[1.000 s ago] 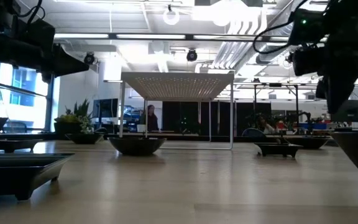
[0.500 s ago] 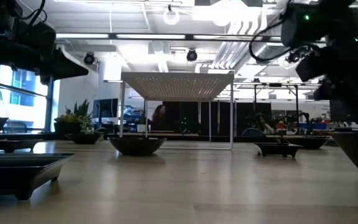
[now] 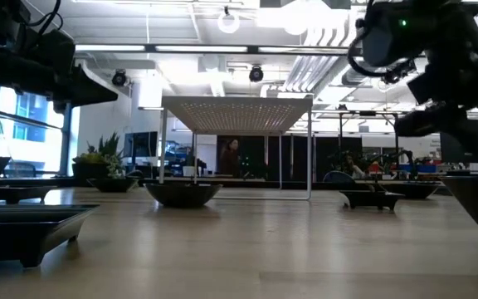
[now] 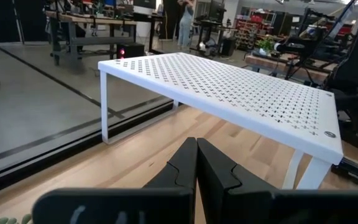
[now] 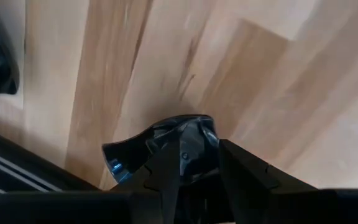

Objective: Pick & Place Mini shaped plates
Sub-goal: Put the black distorted square plate on the shelf

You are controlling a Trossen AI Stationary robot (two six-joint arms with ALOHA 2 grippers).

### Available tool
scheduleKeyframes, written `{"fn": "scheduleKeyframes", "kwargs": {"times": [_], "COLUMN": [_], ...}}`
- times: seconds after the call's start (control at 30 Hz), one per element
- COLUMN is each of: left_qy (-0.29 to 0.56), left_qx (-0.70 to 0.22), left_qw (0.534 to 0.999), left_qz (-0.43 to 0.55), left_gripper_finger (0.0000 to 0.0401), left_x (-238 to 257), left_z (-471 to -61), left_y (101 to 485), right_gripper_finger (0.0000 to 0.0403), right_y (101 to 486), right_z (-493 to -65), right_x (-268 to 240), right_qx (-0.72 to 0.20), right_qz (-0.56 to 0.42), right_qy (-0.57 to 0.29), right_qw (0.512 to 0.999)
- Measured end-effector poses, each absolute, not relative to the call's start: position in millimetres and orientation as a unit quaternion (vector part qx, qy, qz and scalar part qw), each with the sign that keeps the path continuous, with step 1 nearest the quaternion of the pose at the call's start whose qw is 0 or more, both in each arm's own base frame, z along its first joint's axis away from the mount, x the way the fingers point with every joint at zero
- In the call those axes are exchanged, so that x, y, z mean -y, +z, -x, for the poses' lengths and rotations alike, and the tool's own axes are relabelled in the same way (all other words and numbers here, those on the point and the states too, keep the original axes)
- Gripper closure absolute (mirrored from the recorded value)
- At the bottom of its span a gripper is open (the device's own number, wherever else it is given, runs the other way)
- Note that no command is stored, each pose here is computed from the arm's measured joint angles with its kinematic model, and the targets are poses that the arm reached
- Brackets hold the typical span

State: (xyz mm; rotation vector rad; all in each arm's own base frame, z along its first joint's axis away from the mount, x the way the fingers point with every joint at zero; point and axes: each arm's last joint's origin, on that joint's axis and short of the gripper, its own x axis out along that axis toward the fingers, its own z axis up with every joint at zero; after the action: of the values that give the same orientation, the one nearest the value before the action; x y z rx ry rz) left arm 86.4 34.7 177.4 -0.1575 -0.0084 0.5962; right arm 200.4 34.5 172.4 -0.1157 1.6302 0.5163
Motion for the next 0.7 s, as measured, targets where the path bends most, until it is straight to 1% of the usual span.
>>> {"fn": "scheduleKeyframes", "kwargs": {"times": [0.17,0.27,0.37,0.5,0.7], "left_qy": [0.294,0.294,0.294,0.295,0.295], "left_qx": [0.003,0.003,0.002,0.002,0.002], "left_qw": [0.953,0.953,0.953,0.952,0.952], "left_qz": [0.077,0.077,0.077,0.077,0.077], "left_gripper_finger": [0.04,0.04,0.04,0.04,0.04], "left_x": [-34.7,-34.7,-34.7,-34.8,-34.7], "left_z": [-86.4,-86.4,-86.4,-86.4,-86.4], "left_y": [177.3,177.1,177.1,177.0,177.0], "right_gripper_finger": [0.0295,0.0301,0.0315,0.0328,0.0318], "right_y": [164.8,163.7,163.4,163.9,171.7], "right_z": [-202.5,-204.8,-206.7,-206.7,-209.2], "right_x": [-36.7,-37.0,-37.2,-35.3,-35.1], "right_qx": [-0.731,-0.725,-0.719,-0.721,-0.708], "right_qz": [0.061,0.062,0.065,0.089,0.105], "right_qy": [0.236,0.237,0.236,0.213,0.214], "right_qw": [0.637,0.644,0.651,0.653,0.665]}}
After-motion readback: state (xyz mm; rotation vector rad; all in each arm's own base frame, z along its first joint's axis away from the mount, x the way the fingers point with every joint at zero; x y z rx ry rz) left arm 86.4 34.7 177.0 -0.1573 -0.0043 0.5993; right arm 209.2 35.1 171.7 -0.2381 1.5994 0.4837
